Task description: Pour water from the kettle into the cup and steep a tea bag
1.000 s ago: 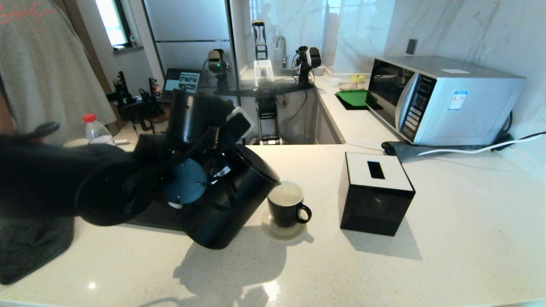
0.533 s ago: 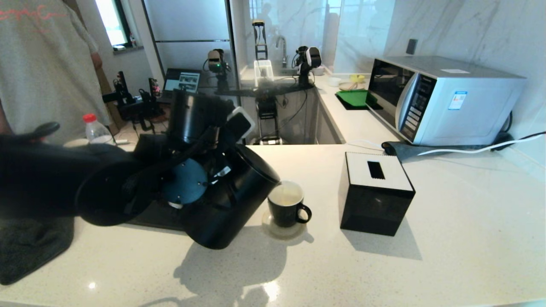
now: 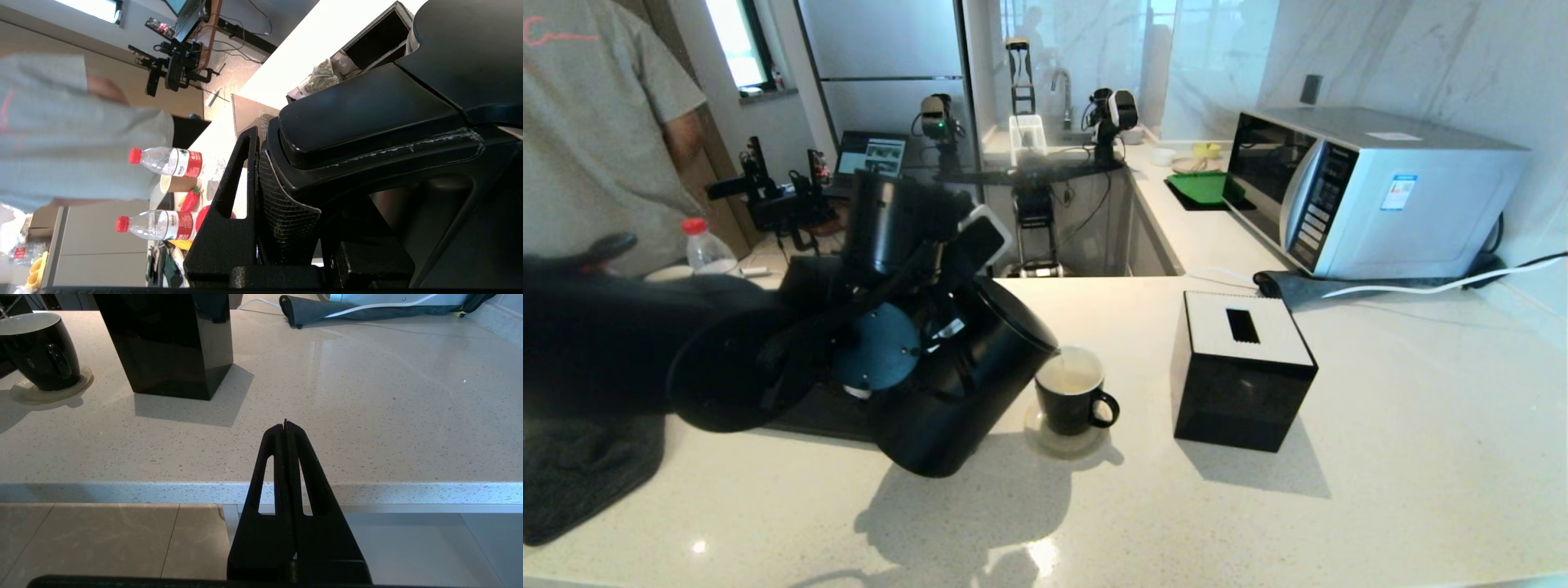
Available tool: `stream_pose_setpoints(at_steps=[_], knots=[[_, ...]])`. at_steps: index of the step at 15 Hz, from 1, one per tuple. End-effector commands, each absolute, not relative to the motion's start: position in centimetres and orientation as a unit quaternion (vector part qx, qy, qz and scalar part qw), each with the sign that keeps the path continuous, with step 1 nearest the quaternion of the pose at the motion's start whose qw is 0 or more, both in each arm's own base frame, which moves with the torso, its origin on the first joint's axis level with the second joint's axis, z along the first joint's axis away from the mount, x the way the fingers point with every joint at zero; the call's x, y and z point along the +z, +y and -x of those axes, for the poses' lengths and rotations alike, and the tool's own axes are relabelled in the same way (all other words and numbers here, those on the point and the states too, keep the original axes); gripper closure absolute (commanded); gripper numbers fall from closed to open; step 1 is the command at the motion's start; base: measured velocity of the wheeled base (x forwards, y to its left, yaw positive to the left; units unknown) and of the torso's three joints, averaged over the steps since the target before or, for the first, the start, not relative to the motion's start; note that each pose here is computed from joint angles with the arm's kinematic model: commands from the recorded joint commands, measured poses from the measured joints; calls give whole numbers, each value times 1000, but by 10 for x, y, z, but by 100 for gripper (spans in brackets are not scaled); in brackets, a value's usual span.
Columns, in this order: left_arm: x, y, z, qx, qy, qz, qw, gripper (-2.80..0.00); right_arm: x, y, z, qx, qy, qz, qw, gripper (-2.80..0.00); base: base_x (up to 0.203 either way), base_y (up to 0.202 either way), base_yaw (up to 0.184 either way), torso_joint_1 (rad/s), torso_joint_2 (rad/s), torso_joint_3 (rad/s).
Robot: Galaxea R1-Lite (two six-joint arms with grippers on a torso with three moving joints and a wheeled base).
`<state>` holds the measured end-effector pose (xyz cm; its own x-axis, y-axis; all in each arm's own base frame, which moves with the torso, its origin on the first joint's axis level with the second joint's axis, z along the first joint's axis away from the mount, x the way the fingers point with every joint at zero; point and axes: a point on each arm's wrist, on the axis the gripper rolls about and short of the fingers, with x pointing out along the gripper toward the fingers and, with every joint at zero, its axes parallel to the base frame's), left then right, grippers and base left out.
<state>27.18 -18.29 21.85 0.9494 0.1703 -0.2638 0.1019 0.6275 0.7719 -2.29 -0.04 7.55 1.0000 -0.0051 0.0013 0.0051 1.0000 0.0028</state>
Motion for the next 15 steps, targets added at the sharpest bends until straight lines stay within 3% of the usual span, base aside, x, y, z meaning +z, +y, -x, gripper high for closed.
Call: stream_pose_setpoints(at_steps=[1, 8, 15], knots=[[218, -184, -271, 20, 157, -433, 887, 0, 75, 0, 23, -2, 0, -2, 1000, 0, 0, 0, 0, 0, 0, 0], [219, -184, -271, 19, 153, -430, 889, 0, 75, 0, 23, -2, 0, -2, 1000, 0, 0, 0, 0, 0, 0, 0], [214, -178, -264, 32, 144, -377, 914, 0, 75, 0, 23, -2, 0, -2, 1000, 0, 0, 0, 0, 0, 0, 0]])
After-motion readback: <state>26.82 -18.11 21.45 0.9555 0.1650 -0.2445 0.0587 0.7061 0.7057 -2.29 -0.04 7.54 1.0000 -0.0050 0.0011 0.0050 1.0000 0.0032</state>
